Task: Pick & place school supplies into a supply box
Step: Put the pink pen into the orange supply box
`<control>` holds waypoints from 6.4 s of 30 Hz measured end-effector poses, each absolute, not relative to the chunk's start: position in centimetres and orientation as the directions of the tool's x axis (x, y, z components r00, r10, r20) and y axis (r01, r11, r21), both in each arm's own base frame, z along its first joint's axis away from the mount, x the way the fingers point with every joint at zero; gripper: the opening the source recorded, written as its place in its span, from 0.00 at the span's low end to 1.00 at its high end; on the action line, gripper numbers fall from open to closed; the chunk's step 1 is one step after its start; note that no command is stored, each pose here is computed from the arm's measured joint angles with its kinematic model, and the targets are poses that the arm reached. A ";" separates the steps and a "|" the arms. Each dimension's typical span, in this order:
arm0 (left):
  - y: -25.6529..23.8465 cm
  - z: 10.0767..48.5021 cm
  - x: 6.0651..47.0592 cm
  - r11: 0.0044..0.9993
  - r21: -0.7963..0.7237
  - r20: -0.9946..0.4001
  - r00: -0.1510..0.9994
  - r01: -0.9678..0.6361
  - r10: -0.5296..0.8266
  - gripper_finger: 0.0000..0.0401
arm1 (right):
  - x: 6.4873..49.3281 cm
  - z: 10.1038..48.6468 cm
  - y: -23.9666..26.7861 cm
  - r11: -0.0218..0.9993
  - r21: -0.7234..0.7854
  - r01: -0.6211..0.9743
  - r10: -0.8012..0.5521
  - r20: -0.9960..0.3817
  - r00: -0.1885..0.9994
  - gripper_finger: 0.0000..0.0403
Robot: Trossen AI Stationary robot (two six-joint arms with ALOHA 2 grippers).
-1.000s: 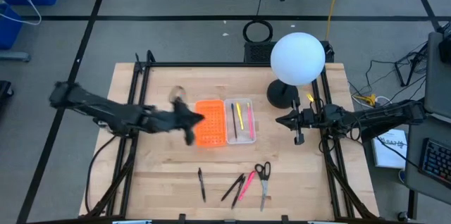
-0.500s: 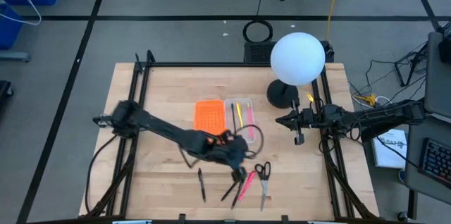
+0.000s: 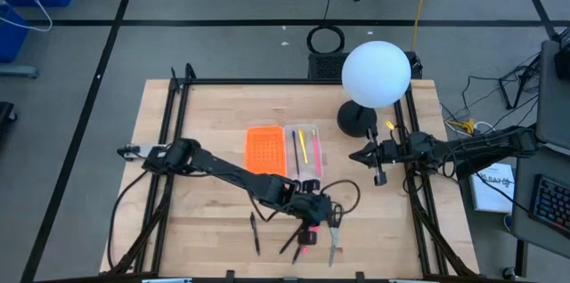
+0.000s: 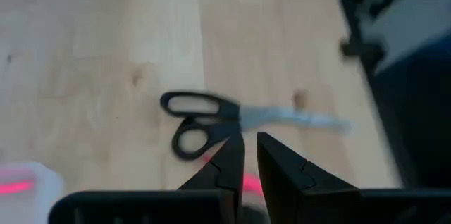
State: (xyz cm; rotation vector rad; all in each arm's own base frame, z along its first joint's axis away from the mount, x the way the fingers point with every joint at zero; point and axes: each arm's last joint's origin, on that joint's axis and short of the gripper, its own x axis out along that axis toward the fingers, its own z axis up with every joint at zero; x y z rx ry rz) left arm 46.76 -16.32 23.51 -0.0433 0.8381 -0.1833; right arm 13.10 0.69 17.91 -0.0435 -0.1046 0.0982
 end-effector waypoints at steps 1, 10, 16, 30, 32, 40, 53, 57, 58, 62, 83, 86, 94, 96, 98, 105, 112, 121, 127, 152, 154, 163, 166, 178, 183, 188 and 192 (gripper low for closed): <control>-16.3 23.4 46.7 0.983 -0.072 -0.746 0.645 0.170 -0.166 0.12 | 13.1 17.9 0.7 0.992 -0.050 -0.115 0.120 0.102 0.987 0.00; -16.7 22.2 45.7 0.810 0.310 -0.814 0.579 0.498 -0.044 0.12 | 13.1 17.9 0.9 0.984 -0.035 -0.176 0.179 0.103 0.978 0.00; -17.1 22.2 45.6 0.411 0.532 -0.807 0.590 0.740 -0.018 0.12 | 13.0 18.1 0.9 0.984 -0.022 -0.177 0.178 0.119 0.977 0.00; -16.2 19.4 47.9 -0.153 0.629 -0.775 0.630 0.762 -0.046 0.12 | 13.0 17.9 0.9 0.980 0.072 -0.184 0.176 0.098 0.979 0.00; -16.6 19.2 48.0 -0.173 0.640 -0.765 0.641 0.749 -0.054 0.12 | 13.1 17.8 0.9 0.980 0.076 -0.183 0.176 0.090 0.980 0.00; -18.0 19.0 47.3 -0.202 0.614 -0.789 0.599 0.763 -0.136 0.25 | 13.0 18.0 0.9 0.982 0.050 -0.182 0.176 0.106 0.979 0.00; -18.5 18.3 47.5 -0.399 0.612 -0.782 0.597 0.683 -0.178 0.57 | 13.0 18.0 0.9 0.981 0.066 -0.184 0.176 0.112 0.978 0.00; -18.4 17.1 48.0 -0.408 0.605 -0.789 0.584 0.684 -0.190 0.52 | 13.0 17.8 1.0 0.974 0.086 -0.208 0.201 0.090 0.976 0.00; -18.4 16.9 48.2 -0.401 0.601 -0.792 0.581 0.691 -0.187 0.50 | 13.0 17.8 1.0 0.973 0.085 -0.216 0.209 0.087 0.974 0.00; -17.8 16.8 49.0 -0.384 0.608 -0.790 0.579 0.695 -0.203 0.46 | 13.1 17.7 1.1 0.969 0.086 -0.233 0.227 0.077 0.971 0.00; -16.9 13.9 48.9 -0.437 0.503 -0.863 0.461 0.745 -0.208 0.42 | 13.1 17.4 1.1 0.967 0.101 -0.232 0.227 0.054 0.972 0.00; -16.8 13.5 48.9 -0.446 0.489 -0.871 0.450 0.750 -0.199 0.42 | 13.1 17.4 1.1 0.968 0.103 -0.231 0.227 0.047 0.973 0.00; -16.8 13.2 48.9 -0.383 0.486 -0.874 0.451 0.786 -0.182 0.42 | 13.2 17.3 1.1 0.968 0.103 -0.230 0.227 0.043 0.973 0.00; -16.7 13.1 48.7 -0.351 0.468 -0.883 0.441 0.811 -0.160 0.42 | 13.2 17.3 1.1 0.968 0.104 -0.230 0.227 0.041 0.973 0.00; -16.6 12.9 48.4 -0.320 0.435 -0.900 0.415 0.841 -0.133 0.42 | 13.2 17.3 1.1 0.968 0.104 -0.230 0.227 0.041 0.973 0.00; -16.8 12.8 48.1 -0.197 0.412 -0.911 0.394 0.890 -0.124 0.42 | 13.2 17.3 1.1 0.968 0.104 -0.230 0.226 0.041 0.973 0.00; -18.1 13.0 48.2 -0.233 0.475 -0.877 0.478 0.849 -0.044 0.42 | 13.2 17.4 1.1 0.968 0.102 -0.230 0.226 0.049 0.973 0.00; -17.0 17.1 47.2 -0.045 0.520 -0.846 0.522 0.853 0.108 0.28 | 13.3 17.2 1.1 0.971 0.078 -0.226 0.225 0.028 0.974 0.00; -14.7 23.4 45.5 0.306 0.550 -0.833 0.539 0.777 0.128 0.03 | 14.3 17.3 1.8 0.976 0.075 -0.203 0.214 -0.216 0.953 0.00; -5.0 24.8 24.0 0.979 0.032 -0.117 0.973 0.202 -0.197 0.01 | 24.6 19.6 11.5 0.939 -0.172 -0.298 0.075 -0.743 0.665 0.00; -4.7 23.6 22.6 0.980 0.036 -0.056 0.980 0.194 -0.192 0.01 | 25.0 19.2 12.0 0.925 -0.185 -0.332 0.070 -0.775 0.628 0.00; -2.3 18.8 18.5 0.998 0.011 0.056 0.997 0.060 -0.060 0.01 | 28.5 18.0 15.3 0.877 -0.188 -0.441 0.082 -0.847 0.525 0.00; -1.7 18.5 18.3 0.999 -0.007 0.057 0.998 0.032 -0.031 0.01 | 29.6 17.6 16.3 0.863 -0.189 -0.469 0.053 -0.889 0.455 0.00; -1.2 17.9 18.3 0.999 -0.030 0.009 1.000 -0.027 0.027 0.12 | 29.4 18.9 20.7 0.827 -0.173 -0.535 0.045 -0.928 0.370 0.29; -1.2 17.8 18.3 0.997 -0.072 -0.008 0.999 -0.032 0.031 0.12 | 29.3 18.7 21.8 0.782 -0.235 -0.577 0.044 -0.903 0.428 0.46; -1.2 17.8 18.3 0.997 -0.073 -0.009 0.999 -0.032 0.031 0.12 | 30.3 17.5 22.1 0.777 -0.197 -0.598 0.099 -0.899 0.426 0.51; -1.2 17.7 18.3 0.997 -0.073 -0.013 0.999 -0.032 0.031 0.12 | 31.0 15.4 21.4 0.782 -0.177 -0.597 0.065 -0.930 0.361 0.49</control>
